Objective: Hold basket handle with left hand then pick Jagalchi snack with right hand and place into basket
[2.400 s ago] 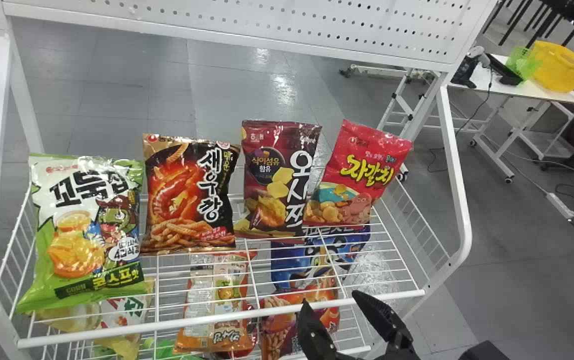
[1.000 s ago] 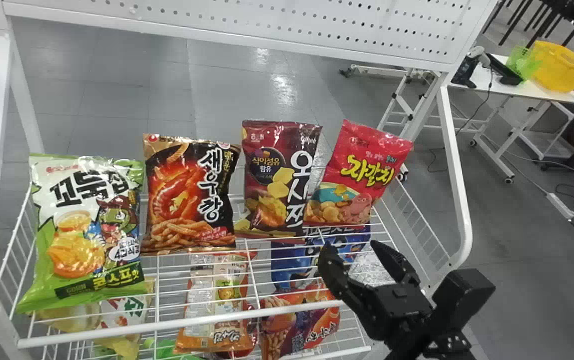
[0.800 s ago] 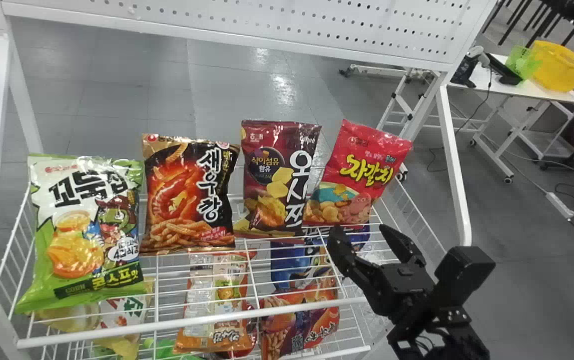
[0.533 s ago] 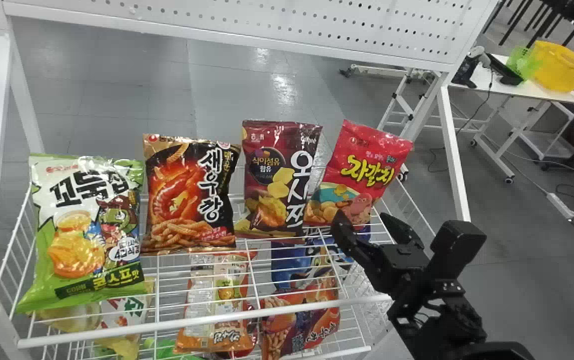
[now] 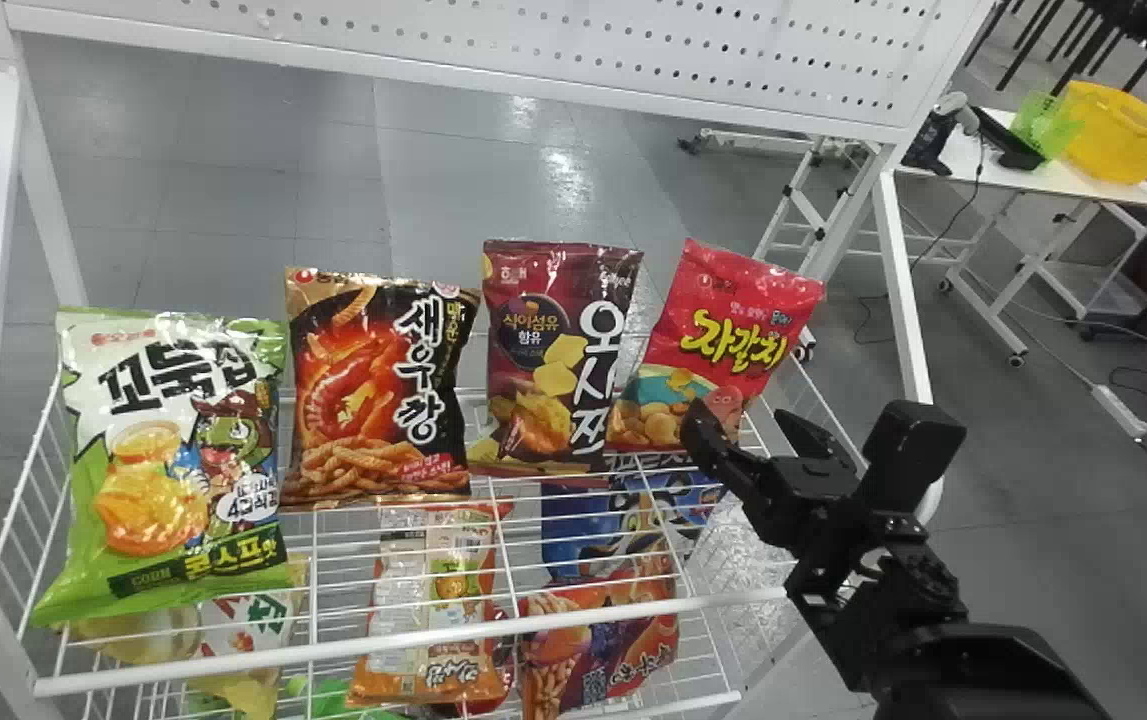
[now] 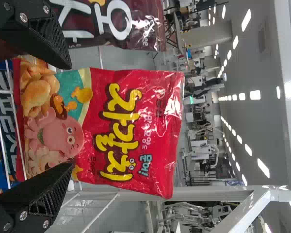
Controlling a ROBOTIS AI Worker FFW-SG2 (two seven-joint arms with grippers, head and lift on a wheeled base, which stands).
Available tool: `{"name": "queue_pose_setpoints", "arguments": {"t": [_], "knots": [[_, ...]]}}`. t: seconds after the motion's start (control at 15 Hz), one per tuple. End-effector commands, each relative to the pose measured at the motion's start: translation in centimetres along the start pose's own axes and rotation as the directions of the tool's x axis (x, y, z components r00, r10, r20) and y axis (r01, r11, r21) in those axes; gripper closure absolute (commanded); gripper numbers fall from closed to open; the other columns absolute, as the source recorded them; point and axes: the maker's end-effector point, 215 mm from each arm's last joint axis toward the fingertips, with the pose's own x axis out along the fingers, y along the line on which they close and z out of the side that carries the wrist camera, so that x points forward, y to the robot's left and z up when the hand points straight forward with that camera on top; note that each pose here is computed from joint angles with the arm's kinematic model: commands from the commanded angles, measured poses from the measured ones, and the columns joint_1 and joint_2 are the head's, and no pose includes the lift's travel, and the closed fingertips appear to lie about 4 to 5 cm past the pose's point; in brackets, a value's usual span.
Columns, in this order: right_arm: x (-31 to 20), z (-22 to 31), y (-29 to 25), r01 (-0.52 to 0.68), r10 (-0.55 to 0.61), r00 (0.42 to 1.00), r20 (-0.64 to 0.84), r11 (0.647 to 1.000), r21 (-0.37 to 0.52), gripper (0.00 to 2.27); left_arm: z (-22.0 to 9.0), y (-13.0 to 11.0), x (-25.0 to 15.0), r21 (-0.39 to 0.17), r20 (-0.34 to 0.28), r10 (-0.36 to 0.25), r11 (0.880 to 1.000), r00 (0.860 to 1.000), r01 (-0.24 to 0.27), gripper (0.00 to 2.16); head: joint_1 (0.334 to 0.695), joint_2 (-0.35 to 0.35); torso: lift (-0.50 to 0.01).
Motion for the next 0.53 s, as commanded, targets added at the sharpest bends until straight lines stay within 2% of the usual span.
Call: {"name": "queue_pose_setpoints", "arguments": {"t": [0.0,0.2,0.47], "knots": [[1.1,0.5,-0.7,0.007,-0.007,1.0,-0.001,1.0,-0.014,0.09,-0.3,0.1,0.0,-0.006,-0.002,0.001,1.0,1.0,-0.001,1.67,0.695,-0.35,-0.01],[2.2,1.6,-0.3,-0.034,0.035,0.999,0.01,0.999,-0.028,0.09,-0.5,0.2,0.1,-0.012,-0.005,0.005,1.0,1.0,-0.005,1.67,0.695,-0.35,-0.01],[3.6,2.0,-1.3,-0.019,0.018,1.0,-0.008,0.999,-0.049,0.09,-0.7,0.5,0.1,-0.017,-0.004,0.009,1.0,1.0,-0.009,1.67,0.695,-0.35,-0.01]]}}
